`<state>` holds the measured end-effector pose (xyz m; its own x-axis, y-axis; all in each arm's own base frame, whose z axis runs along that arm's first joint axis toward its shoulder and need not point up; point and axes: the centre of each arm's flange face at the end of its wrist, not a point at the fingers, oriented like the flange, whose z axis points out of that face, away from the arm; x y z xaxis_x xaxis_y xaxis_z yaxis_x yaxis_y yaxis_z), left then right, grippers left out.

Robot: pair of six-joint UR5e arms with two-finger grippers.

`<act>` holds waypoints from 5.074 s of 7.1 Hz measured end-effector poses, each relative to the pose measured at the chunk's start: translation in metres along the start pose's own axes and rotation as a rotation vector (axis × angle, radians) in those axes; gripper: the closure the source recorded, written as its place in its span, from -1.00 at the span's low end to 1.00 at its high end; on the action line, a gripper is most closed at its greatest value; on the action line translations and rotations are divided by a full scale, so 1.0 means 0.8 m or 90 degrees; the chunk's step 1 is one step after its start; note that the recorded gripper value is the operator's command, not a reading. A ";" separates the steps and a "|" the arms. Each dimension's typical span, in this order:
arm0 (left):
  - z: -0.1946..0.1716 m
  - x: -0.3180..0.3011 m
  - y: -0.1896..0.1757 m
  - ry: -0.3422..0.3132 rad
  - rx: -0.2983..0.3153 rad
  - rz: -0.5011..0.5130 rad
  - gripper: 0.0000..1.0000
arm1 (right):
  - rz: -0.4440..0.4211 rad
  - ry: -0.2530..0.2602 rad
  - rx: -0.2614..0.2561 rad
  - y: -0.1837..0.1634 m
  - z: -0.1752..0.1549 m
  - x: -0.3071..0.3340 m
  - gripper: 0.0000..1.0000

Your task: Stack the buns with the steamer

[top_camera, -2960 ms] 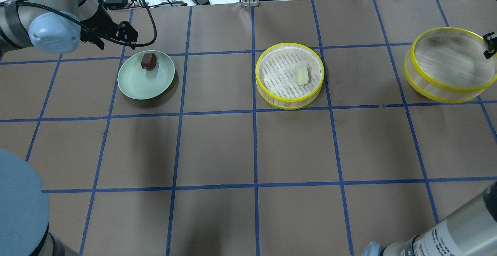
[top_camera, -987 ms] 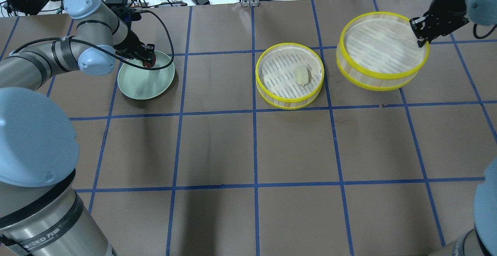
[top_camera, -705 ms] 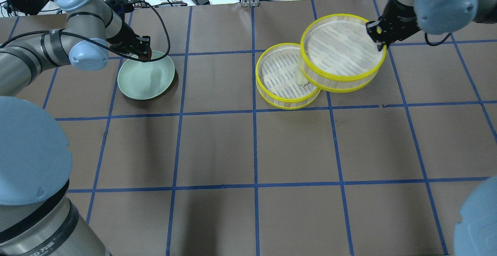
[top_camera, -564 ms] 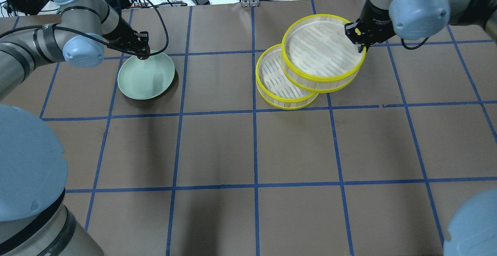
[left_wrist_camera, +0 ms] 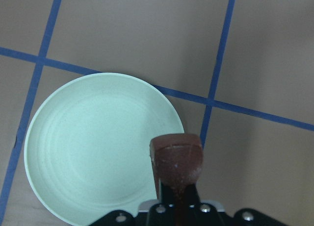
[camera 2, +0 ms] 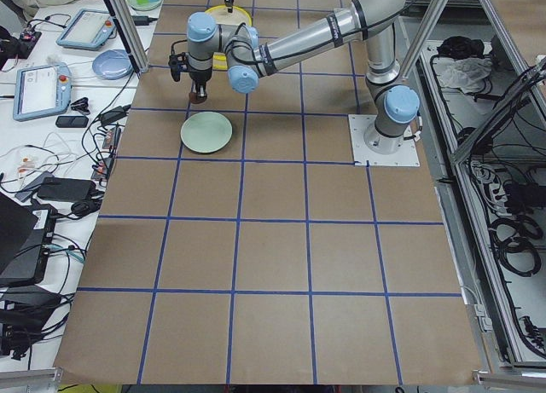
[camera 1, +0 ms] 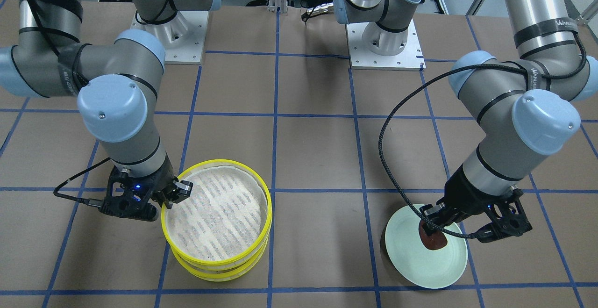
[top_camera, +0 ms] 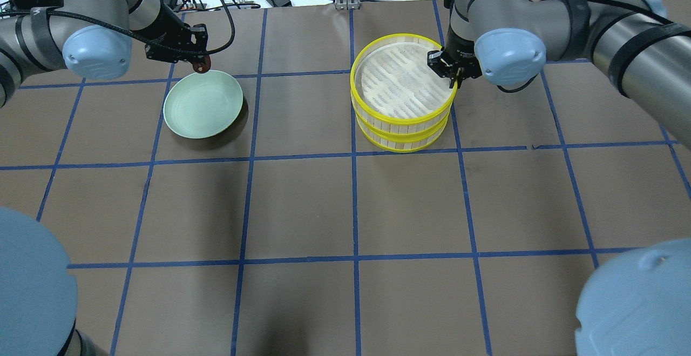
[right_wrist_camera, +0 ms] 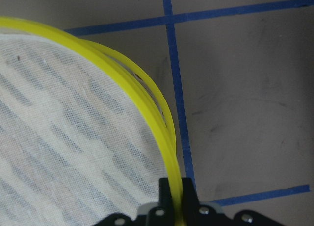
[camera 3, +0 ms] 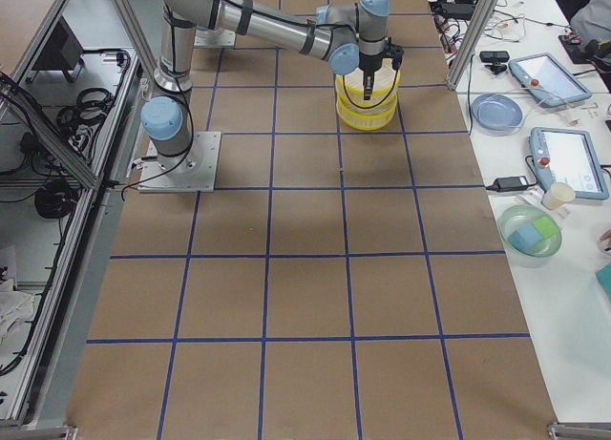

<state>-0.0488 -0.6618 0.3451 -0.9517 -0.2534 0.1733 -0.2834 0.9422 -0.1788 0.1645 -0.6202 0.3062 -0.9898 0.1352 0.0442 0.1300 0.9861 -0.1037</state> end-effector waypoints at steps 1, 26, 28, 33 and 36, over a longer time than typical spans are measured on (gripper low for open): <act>-0.010 0.018 0.008 0.004 0.004 -0.026 1.00 | 0.002 -0.001 0.004 0.004 0.013 -0.001 1.00; -0.028 0.100 0.041 0.086 -0.003 -0.121 1.00 | 0.007 -0.020 0.024 0.012 -0.038 0.016 -1.00; -0.030 0.162 0.062 0.147 0.014 -0.204 1.00 | -0.048 -0.010 0.014 0.033 -0.125 0.038 -1.00; 0.010 0.329 0.160 0.283 -0.029 -0.340 1.00 | -0.128 0.025 -0.008 0.066 -0.261 0.197 -1.00; 0.065 0.385 0.217 0.280 -0.101 -0.351 -0.99 | -0.104 0.018 0.004 0.099 -0.296 0.179 -1.00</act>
<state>-0.3977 -0.5875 0.3171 -0.5300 -0.6211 0.5774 -0.6569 0.7313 0.1837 0.0469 -0.4998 0.5396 -0.9958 -0.0242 0.0885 -0.0330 0.9945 -0.0992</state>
